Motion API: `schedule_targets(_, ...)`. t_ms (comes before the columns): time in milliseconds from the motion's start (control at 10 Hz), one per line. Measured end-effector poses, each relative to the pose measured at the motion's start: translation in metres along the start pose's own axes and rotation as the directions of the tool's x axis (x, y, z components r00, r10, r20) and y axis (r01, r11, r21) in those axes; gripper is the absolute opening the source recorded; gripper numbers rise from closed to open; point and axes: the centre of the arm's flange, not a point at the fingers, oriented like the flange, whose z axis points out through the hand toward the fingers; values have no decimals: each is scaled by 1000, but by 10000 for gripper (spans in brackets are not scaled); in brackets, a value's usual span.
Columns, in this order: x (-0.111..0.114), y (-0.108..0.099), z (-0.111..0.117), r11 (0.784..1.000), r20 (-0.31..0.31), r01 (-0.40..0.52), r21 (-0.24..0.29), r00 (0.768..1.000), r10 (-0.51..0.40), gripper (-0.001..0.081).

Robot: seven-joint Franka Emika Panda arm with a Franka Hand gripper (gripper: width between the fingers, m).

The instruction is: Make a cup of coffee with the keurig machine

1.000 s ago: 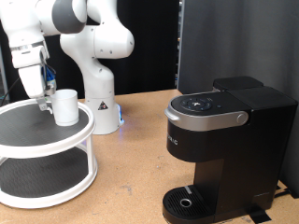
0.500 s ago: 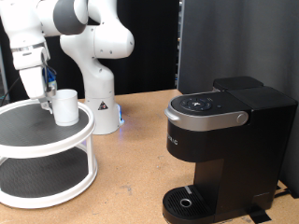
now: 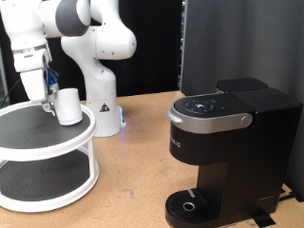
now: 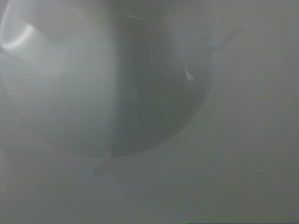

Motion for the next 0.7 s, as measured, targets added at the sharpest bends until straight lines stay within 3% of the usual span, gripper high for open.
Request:
schedule_targets(300, 6, 1, -8, 1000, -11, -17, 21, 1000, 17, 72)
schedule_targets(700, 30, -5, -39, 996, -3, -63, 71, 998, 63, 72)
